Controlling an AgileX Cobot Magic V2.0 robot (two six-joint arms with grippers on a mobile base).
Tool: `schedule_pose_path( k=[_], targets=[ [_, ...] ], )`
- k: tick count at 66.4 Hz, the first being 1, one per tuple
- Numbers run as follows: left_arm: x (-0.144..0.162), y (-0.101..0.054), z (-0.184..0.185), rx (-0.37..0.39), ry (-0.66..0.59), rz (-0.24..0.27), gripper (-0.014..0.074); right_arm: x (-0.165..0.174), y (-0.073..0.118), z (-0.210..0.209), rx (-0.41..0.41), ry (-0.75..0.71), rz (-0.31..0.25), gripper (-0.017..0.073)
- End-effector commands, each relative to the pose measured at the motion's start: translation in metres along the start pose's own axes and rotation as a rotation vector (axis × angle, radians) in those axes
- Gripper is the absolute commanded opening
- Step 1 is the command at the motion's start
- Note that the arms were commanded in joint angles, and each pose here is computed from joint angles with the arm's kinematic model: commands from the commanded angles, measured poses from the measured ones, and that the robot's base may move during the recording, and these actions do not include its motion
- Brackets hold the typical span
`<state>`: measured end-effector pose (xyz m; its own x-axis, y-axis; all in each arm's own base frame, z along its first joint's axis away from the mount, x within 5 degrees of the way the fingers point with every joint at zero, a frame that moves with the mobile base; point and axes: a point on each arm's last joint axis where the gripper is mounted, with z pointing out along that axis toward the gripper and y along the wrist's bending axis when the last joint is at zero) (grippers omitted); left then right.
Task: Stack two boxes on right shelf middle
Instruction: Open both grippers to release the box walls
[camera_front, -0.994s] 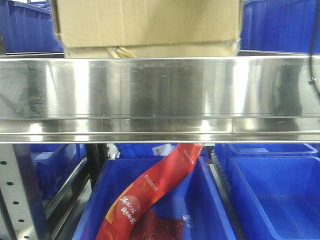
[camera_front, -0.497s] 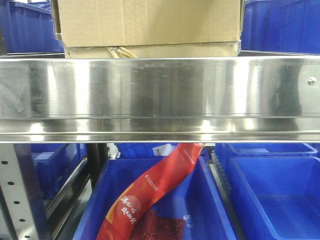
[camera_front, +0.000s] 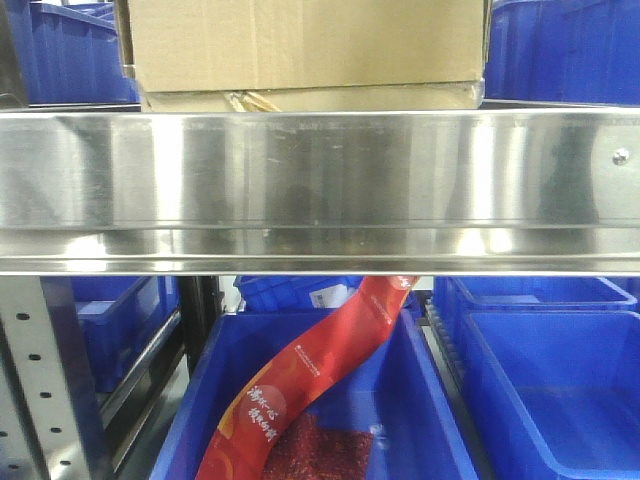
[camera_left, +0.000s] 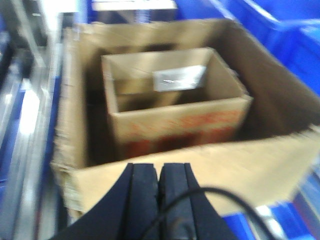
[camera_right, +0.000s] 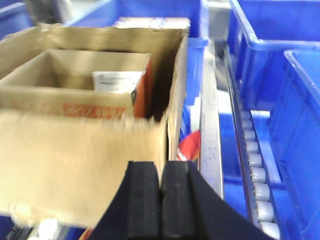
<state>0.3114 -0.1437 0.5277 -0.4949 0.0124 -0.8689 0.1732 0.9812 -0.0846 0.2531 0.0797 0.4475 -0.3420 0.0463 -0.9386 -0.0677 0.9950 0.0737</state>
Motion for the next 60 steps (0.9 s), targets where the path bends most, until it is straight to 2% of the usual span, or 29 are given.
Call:
schedule_pose_path(
  k=[1, 11, 25, 32, 37, 53, 60],
  targets=[
    [0.000, -0.004, -0.004, 0.000, -0.015, 0.004, -0.0111, 0.003, -0.002, -0.011, -0.035, -0.073, -0.030, -0.0169],
    [0.013, -0.002, 0.001, -0.020, 0.012, 0.037, -0.0111, 0.009, -0.004, -0.012, -0.024, -0.067, -0.051, -0.0169],
    [0.045, 0.006, -0.019, 0.057, -0.104, 0.080, -0.0111, 0.005, -0.002, -0.013, -0.043, -0.114, -0.071, -0.0169],
    [0.064, 0.015, -0.033, 0.104, -0.210, 0.091, -0.0111, 0.005, -0.002, -0.012, -0.046, -0.117, -0.072, -0.0169],
    [0.078, 0.025, -0.043, 0.119, -0.276, 0.081, -0.0111, 0.008, -0.002, -0.010, -0.049, -0.111, -0.078, -0.0169],
    [0.137, 0.061, -0.057, 0.132, -0.416, -0.016, -0.0110, 0.041, -0.006, -0.013, -0.068, -0.095, -0.137, -0.0169],
    [0.168, 0.070, -0.067, 0.133, -0.451, -0.022, -0.0091, 0.061, -0.011, -0.026, -0.102, -0.116, -0.150, -0.0169]
  ],
)
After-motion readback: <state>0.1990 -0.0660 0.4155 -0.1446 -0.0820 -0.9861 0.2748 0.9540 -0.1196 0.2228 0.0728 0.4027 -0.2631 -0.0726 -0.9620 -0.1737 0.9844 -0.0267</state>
